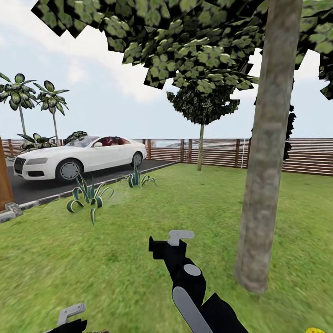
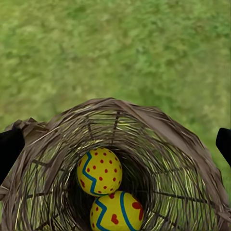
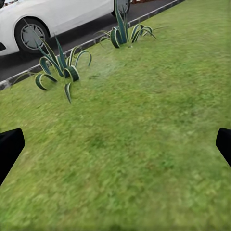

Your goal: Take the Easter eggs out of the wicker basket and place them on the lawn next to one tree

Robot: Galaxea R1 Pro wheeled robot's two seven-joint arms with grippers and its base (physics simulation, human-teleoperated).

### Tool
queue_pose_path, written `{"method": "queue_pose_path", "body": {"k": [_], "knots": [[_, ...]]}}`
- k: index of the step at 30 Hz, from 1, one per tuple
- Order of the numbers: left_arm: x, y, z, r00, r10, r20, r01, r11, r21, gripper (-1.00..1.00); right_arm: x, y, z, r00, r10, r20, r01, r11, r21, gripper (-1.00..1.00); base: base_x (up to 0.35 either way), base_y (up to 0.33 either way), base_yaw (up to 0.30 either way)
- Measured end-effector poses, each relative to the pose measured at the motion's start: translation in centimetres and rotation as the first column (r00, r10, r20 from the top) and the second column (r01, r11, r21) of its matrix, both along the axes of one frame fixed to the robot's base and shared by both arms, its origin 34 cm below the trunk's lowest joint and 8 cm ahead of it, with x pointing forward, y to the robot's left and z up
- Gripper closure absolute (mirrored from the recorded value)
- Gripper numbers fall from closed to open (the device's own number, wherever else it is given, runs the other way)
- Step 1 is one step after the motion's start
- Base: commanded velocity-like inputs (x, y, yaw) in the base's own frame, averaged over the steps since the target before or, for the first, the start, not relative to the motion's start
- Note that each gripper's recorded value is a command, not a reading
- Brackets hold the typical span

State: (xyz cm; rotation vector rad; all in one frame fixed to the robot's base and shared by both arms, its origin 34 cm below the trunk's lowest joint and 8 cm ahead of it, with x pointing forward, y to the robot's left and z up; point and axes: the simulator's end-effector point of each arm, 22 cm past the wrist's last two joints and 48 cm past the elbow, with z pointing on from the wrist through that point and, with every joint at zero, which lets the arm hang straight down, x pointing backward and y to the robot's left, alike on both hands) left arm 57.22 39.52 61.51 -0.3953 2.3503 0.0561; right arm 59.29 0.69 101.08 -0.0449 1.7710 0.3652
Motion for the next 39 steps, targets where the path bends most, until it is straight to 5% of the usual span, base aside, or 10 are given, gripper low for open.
{"method": "queue_pose_path", "body": {"k": [39], "knots": [[-1.2,0.0,-7.7,1.000,0.001,-0.013,-0.001,1.000,-0.003,-1.00,-1.3,0.9,-7.4,1.000,0.020,0.005,-0.020,1.000,-0.013,-1.00,0.000,0.000,0.000]]}}
